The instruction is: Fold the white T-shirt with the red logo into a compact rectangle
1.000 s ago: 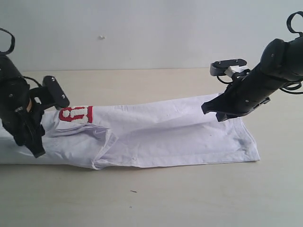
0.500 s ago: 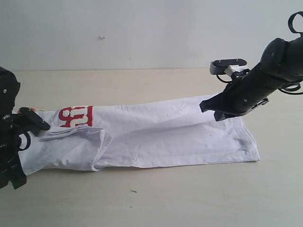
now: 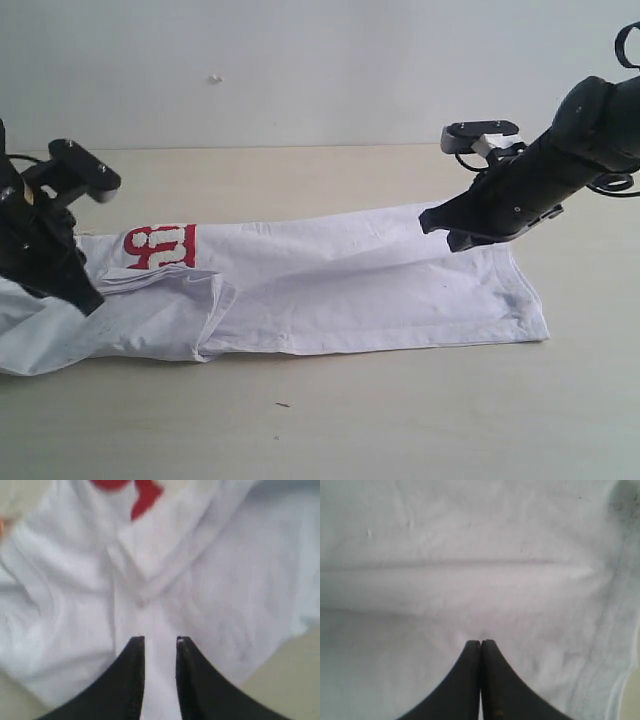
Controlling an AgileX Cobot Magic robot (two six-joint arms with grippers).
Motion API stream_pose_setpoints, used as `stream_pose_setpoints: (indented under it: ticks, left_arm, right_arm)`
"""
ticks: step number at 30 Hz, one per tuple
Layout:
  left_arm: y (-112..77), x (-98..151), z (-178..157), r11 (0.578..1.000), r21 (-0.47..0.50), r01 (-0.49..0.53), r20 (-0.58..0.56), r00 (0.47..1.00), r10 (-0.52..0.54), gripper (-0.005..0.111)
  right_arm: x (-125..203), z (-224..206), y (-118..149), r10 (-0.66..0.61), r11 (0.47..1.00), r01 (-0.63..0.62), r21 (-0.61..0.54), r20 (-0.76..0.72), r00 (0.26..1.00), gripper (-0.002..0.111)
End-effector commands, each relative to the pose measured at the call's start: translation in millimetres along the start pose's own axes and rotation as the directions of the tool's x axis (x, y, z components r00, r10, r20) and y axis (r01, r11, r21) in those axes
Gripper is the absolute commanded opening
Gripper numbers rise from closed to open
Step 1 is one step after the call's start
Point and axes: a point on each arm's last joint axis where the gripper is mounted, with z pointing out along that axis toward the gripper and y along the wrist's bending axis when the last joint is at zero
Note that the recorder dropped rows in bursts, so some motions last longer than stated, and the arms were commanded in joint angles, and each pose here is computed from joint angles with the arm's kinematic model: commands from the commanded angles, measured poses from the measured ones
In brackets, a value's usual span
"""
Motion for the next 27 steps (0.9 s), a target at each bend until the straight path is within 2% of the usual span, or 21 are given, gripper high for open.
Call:
stream_pose_setpoints:
  ticks: [1, 2, 3, 12, 16, 22, 27]
  left_arm:
    - [-11.6, -14, 14, 0.991, 0.106, -0.085, 0.131, 0.989, 0.07, 0.011]
    - [-14.9, -14, 23, 0.984, 0.135, -0.115, 0.125, 0.987, 0.098, 0.003]
    - [-16.7, -14, 30, 0.981, 0.149, -0.127, 0.119, 0.987, 0.11, 0.0]
    - [-13.3, -29, 69, 0.981, 0.159, -0.114, 0.095, 0.991, 0.1, 0.0]
    - [-6.1, -41, 69, 0.993, 0.102, -0.065, 0.165, 0.985, 0.047, 0.0]
    - [4.0, -56, 64, 0.999, 0.012, -0.036, 0.287, 0.957, 0.031, 0.0]
    - [5.2, -58, 62, 1.0, 0.007, -0.013, 0.303, 0.953, 0.011, 0.0]
  right_arm:
    - [-12, -29, 7, -0.027, 1.0, 0.027, -0.002, 0.096, 0.995, 0.0]
    - [-14, -36, 9, -0.031, 1.0, 0.031, -0.002, 0.112, 0.993, 0.0]
    - [-17, -43, 10, -0.035, 0.999, 0.035, 0.0, 0.13, 0.991, 0.0]
    - [-21, -77, 19, -0.054, 0.998, 0.058, -0.018, 0.176, 0.983, 0.0]
    - [-20, -77, 20, -0.054, 0.998, 0.059, -0.022, 0.171, 0.984, 0.0]
    - [-21, -77, 20, -0.054, 0.998, 0.058, -0.018, 0.177, 0.983, 0.0]
    - [-22, -77, 19, -0.056, 0.998, 0.059, -0.014, 0.183, 0.981, 0.0]
